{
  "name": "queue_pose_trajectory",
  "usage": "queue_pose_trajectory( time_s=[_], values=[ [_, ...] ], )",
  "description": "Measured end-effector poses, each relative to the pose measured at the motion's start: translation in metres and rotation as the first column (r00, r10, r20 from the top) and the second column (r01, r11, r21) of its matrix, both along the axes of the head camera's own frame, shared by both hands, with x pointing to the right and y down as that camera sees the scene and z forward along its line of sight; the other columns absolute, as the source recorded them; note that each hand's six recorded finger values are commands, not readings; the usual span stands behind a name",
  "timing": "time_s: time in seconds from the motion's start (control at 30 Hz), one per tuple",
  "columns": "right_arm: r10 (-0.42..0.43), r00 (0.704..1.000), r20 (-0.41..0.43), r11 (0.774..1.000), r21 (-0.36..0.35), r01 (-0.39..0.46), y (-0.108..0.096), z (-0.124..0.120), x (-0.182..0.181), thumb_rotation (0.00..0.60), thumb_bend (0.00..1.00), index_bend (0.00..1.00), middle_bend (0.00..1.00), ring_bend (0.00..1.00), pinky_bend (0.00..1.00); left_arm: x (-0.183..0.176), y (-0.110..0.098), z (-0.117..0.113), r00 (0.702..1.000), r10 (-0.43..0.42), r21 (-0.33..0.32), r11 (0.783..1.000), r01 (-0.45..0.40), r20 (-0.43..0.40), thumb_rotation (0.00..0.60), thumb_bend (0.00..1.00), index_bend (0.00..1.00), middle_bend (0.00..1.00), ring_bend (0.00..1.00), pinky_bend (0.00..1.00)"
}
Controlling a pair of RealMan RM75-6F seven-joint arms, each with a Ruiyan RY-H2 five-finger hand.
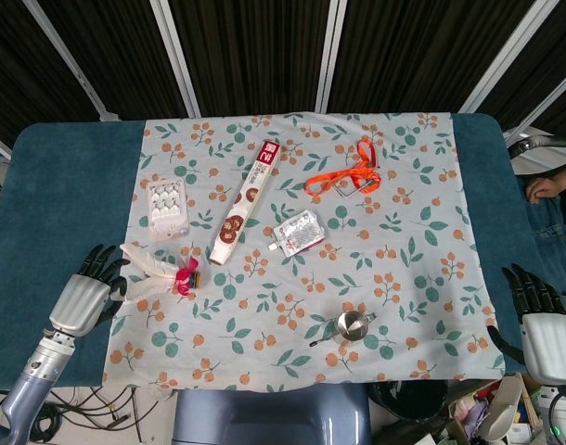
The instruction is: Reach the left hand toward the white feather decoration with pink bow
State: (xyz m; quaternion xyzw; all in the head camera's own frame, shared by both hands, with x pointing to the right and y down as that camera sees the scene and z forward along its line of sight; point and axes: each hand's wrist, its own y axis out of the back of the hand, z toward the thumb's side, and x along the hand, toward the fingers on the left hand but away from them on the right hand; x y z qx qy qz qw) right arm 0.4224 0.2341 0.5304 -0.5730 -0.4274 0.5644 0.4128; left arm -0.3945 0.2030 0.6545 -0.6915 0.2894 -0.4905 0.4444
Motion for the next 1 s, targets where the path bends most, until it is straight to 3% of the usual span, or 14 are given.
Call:
queue_pose_trajectory(
  time_s=[0.63,1.0],
  values=[
    [0.001,1.0,-0.001,1.0,0.006,-0.001,0.0,-0.001,0.0,0.6,0.13,0.08,0.05,0.1,0.16,0.002,-0.001,0.0,1.0,0.002,0.0,1.0,-0.002,-0.005,0.6,0.48,0.63,0.25,0.0,0.01],
    [-0.004,1.0,-0.001,1.0,0.003,0.004,0.001,0.0,-0.001,0.6,0.13,0.08,0.05,0.1,0.16,0.024,-0.021,-0.015,0.997,0.071,0.049,0.996,-0.071,-0.008,0.6,0.48,0.63,0.25,0.0,0.01]
  ],
)
